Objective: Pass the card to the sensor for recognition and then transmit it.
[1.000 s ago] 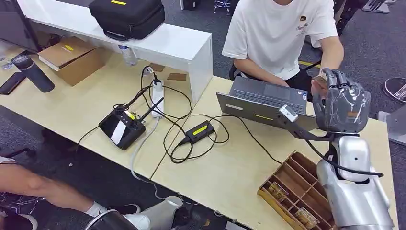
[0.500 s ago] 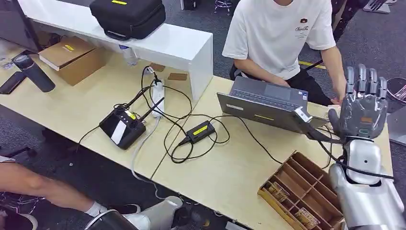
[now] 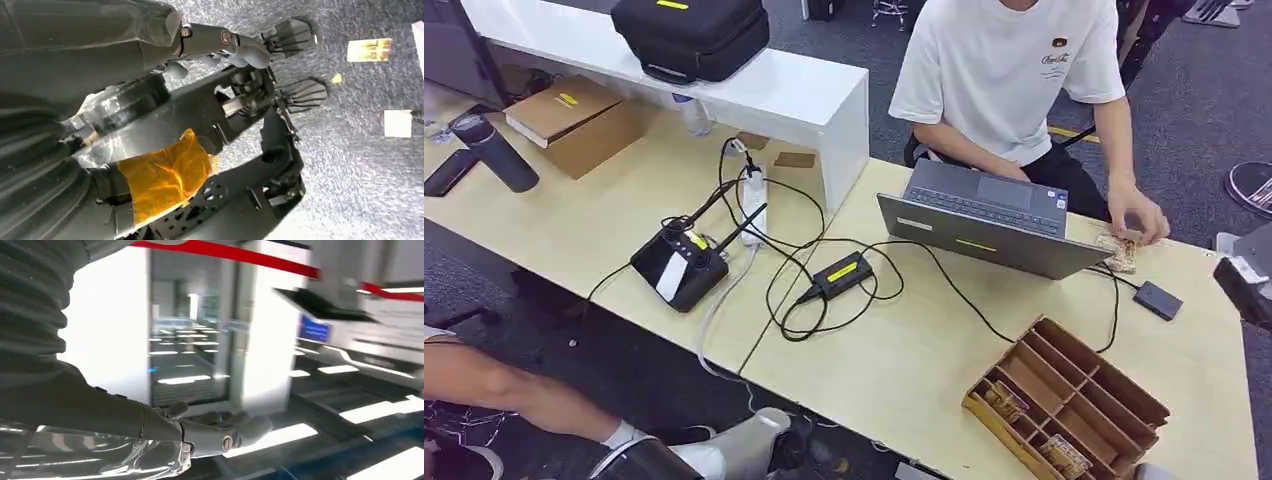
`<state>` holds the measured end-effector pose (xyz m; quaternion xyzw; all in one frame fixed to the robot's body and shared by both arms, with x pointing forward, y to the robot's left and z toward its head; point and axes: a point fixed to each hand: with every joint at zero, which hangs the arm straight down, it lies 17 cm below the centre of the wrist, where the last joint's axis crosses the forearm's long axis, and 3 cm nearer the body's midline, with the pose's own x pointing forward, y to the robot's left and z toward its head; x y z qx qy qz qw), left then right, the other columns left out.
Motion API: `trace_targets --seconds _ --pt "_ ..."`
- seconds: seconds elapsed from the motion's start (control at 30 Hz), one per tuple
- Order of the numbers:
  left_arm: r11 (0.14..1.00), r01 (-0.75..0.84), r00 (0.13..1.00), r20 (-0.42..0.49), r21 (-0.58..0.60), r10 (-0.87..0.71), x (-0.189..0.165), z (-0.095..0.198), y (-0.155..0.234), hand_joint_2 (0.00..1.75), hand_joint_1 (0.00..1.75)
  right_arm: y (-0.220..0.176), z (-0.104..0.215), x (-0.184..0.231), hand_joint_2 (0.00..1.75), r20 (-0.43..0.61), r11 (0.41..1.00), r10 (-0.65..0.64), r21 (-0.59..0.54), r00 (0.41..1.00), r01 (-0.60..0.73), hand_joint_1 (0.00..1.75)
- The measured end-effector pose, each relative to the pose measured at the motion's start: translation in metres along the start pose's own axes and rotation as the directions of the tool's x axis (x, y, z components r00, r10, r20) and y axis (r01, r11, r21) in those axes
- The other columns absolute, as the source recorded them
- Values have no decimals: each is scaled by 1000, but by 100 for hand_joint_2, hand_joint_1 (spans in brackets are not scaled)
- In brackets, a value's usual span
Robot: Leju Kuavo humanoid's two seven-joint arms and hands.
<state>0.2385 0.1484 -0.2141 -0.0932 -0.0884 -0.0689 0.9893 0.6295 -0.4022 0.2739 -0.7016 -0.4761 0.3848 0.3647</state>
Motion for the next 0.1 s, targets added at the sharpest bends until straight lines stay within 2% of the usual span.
trace_targets --seconds 0.1 --pt "1000 0 1000 -3 3 0 -4 -1 6 175 0 23 6 -50 175 -79 995 68 74 995 -62 0"
